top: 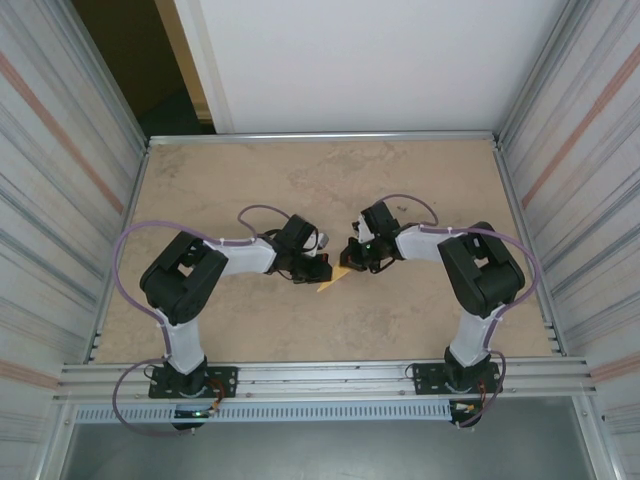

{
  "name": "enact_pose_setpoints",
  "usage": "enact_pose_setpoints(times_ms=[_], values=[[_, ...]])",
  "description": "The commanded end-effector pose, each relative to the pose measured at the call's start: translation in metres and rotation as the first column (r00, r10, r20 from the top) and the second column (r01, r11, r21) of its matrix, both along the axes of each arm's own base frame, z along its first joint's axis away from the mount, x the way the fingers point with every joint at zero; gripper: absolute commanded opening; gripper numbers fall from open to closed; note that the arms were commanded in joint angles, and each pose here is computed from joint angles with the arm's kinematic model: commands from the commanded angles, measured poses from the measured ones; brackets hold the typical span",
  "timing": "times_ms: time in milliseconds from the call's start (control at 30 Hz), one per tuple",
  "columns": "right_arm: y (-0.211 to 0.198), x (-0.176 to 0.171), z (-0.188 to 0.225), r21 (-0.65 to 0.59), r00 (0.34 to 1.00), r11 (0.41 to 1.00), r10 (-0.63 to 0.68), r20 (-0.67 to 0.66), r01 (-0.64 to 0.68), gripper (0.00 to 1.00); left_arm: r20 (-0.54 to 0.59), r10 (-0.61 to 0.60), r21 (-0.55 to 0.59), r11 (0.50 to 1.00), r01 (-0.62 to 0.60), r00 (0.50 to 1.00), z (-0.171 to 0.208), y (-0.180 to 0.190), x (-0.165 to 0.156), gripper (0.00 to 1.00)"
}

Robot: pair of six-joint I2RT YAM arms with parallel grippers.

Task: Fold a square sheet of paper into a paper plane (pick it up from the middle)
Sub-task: Fold the wing for the fifth time at the center of the table.

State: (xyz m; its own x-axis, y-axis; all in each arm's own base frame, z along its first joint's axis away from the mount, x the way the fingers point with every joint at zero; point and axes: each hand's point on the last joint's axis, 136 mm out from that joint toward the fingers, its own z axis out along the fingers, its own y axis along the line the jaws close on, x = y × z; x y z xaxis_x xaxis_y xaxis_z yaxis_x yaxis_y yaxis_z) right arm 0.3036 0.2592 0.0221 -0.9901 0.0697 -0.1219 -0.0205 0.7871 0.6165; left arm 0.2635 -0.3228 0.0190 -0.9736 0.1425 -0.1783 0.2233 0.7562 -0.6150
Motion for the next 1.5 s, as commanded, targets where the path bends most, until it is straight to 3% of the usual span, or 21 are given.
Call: enact_pose_setpoints(times_ms=[0,767,1100,1233,1467], values=[[-0.015,0.010,0.017,-0.069,0.998,0.998,0.014,0.063,-0.010,0.05,-0.083,0.018,0.144,0.990,-0.006,0.996,-0.031,0.024,-0.018,0.00],[-0.029,0.024,-0.016,-0.146,0.999,0.989,0.024,-0.040,-0.029,0.06,-0.064,-0.007,0.123,0.992,0.015,0.998,-0.018,0.017,-0.015,0.00],[-0.034,0.018,-0.026,-0.170,0.998,0.985,0.023,-0.062,-0.034,0.06,0.087,-0.061,-0.050,0.997,0.066,0.994,0.040,-0.023,0.014,0.07],[-0.034,0.016,-0.028,-0.164,0.998,0.986,0.020,-0.062,-0.030,0.05,0.078,-0.058,-0.070,0.996,0.063,0.995,0.035,-0.035,0.023,0.07],[-0.030,0.019,-0.020,-0.132,0.999,0.991,0.013,-0.048,-0.019,0.05,0.008,-0.047,-0.005,0.999,0.047,0.999,0.008,-0.035,0.025,0.04]])
